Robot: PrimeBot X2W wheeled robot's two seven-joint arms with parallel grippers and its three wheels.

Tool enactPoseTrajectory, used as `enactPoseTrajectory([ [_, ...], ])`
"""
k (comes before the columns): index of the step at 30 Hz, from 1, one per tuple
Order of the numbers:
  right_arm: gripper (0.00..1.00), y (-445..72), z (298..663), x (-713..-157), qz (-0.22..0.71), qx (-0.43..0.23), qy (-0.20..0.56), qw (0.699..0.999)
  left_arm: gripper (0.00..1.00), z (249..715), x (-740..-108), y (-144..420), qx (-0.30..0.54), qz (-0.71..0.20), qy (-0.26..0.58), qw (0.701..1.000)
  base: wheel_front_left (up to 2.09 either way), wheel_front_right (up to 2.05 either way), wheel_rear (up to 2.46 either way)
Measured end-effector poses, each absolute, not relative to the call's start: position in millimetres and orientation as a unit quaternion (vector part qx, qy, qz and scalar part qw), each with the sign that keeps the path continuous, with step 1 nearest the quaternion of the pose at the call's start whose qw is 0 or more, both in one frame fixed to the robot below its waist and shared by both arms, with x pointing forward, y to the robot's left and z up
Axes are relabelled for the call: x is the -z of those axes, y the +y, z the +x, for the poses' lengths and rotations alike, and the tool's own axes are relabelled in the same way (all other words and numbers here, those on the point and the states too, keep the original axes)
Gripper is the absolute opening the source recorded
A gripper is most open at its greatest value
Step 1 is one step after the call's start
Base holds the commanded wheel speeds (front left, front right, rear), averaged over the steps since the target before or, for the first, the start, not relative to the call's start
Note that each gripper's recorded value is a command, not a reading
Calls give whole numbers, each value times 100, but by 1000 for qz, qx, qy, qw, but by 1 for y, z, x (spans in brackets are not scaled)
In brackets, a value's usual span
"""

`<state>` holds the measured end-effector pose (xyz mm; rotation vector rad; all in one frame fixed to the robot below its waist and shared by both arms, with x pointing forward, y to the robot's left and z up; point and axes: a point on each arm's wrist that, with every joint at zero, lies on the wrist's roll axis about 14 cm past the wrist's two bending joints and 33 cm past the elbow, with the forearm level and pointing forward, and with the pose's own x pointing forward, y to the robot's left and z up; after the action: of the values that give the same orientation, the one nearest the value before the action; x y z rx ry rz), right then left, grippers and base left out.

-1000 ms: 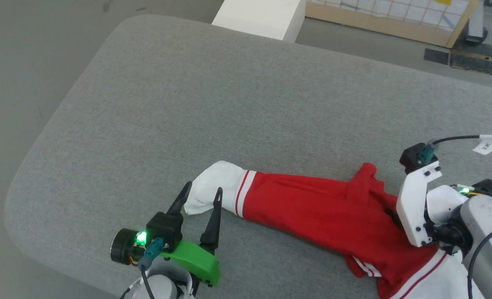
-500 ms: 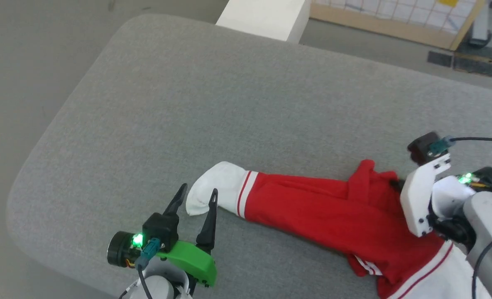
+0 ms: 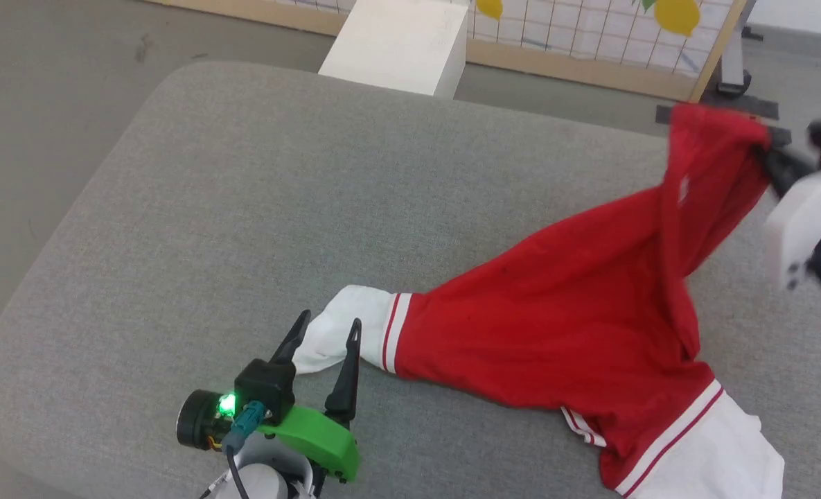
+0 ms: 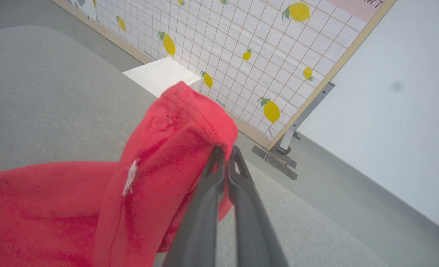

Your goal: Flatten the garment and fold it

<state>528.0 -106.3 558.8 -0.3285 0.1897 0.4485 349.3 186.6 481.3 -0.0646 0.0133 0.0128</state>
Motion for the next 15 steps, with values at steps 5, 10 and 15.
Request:
enactPoseTrajectory([
  [5,0,-110,567,-593,-193,-194,37,961,100,354,-475,182,1,-33,17,999,0,0,0],
  [10,0,-117,615,-620,-235,-162,-17,958,100,363,-471,178,7,-40,26,999,0,0,0],
  [15,0,-103,653,-618,-258,-158,-27,953,100,366,-465,185,-14,-47,36,998,0,0,0],
])
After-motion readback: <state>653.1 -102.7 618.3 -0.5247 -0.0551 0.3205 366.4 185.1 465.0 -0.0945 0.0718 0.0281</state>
